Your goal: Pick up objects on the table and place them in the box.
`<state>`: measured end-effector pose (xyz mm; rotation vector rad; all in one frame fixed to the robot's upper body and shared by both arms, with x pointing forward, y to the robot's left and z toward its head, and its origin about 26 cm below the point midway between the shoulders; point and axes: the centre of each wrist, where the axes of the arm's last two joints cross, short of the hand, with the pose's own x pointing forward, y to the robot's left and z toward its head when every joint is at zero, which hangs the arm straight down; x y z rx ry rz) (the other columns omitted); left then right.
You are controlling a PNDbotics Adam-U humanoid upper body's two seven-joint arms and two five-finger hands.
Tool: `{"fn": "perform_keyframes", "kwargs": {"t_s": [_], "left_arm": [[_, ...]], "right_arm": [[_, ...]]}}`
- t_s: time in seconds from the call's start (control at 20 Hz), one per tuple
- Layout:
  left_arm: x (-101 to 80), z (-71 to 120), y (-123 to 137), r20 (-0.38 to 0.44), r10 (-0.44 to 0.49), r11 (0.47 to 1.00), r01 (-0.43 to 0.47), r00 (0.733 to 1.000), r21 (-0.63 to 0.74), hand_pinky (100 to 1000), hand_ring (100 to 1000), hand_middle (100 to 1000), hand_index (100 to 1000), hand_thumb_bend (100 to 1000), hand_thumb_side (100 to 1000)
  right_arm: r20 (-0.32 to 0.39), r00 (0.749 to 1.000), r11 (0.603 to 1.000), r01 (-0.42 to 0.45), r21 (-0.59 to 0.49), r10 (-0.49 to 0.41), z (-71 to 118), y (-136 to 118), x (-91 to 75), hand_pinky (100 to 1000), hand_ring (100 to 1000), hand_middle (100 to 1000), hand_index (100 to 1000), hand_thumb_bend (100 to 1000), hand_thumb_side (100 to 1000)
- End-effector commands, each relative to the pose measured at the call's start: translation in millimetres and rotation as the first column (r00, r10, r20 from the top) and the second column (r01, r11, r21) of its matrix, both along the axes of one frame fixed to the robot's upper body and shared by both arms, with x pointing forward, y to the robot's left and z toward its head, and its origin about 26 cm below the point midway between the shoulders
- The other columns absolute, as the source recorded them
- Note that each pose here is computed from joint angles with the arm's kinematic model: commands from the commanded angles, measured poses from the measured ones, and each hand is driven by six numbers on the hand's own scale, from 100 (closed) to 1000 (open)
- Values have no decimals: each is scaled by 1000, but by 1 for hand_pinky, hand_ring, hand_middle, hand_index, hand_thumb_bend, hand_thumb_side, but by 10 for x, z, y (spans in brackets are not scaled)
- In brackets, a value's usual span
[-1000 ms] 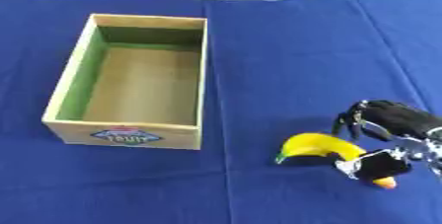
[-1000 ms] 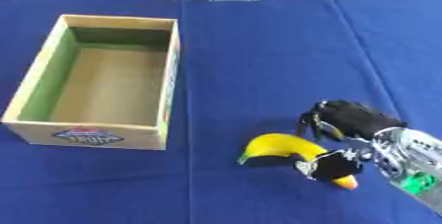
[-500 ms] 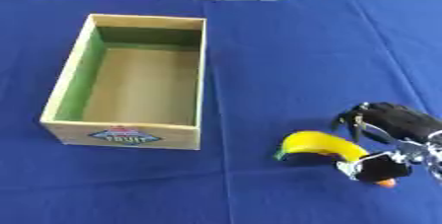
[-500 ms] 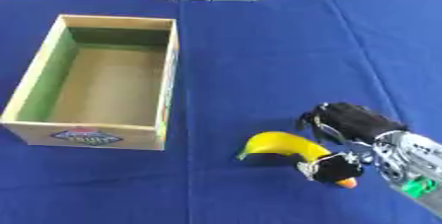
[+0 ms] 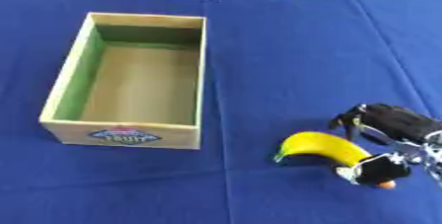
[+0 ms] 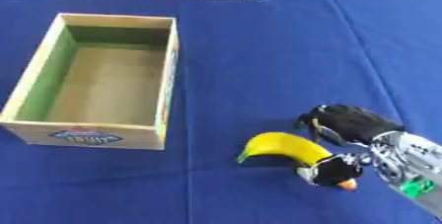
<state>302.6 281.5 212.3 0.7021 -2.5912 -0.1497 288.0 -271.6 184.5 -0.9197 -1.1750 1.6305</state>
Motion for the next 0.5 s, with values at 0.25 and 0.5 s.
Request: {"fn": "perform_keyframes", "kwargs": {"t_s": [0.25, 0.5], "left_arm": [[-23, 86, -1, 26, -9, 1000, 8, 1000, 19, 550, 710, 771, 895, 100, 1000], [-23, 87, -1, 26, -9, 1000, 8, 1000, 19, 550, 712, 771, 894, 100, 1000]], "right_arm": [[21, 1000, 1000, 16, -11, -15, 47, -53, 22, 748, 804, 567, 810, 267, 469], [28, 999, 1000, 17, 4, -17, 46, -56, 25, 735, 795, 546, 789, 198, 481]]}}
